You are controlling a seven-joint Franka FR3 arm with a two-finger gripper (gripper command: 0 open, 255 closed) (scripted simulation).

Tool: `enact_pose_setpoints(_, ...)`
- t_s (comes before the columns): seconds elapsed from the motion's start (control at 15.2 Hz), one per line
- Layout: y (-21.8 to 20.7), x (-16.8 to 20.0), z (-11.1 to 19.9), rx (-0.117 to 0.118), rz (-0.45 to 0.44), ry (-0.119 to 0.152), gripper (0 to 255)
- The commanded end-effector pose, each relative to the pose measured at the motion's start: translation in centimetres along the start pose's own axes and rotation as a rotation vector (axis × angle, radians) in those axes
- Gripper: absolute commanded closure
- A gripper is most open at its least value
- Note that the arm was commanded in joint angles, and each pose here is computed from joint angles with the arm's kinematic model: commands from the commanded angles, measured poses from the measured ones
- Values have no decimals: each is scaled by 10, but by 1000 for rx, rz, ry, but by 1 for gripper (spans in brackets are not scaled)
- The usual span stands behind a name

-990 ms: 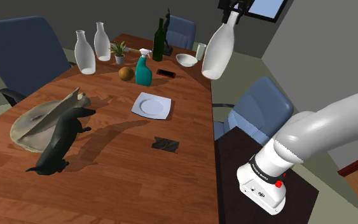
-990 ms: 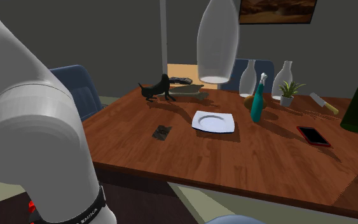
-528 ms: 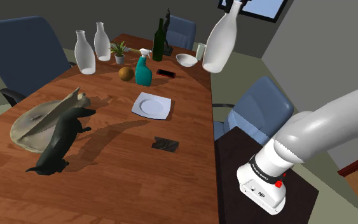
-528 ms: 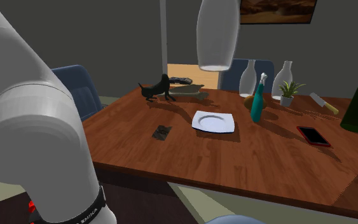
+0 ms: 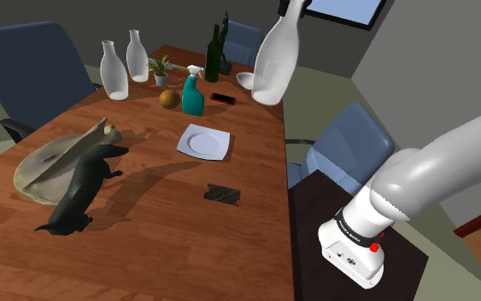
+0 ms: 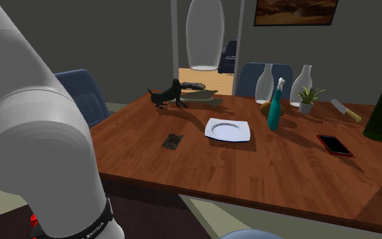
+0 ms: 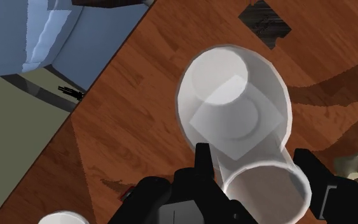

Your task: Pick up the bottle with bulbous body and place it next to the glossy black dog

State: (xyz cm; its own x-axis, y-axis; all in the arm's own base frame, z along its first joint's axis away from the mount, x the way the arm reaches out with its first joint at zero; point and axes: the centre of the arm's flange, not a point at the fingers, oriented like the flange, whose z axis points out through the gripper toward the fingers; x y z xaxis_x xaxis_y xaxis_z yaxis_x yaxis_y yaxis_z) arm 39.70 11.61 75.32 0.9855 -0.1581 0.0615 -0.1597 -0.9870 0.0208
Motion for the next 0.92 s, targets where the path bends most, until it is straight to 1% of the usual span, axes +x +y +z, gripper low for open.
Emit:
enact_pose_setpoints(0.0,-26,-5,-4,1,2,0,255)
enact_pose_setpoints(0.86,-194,-39,-10,1,2,0,255)
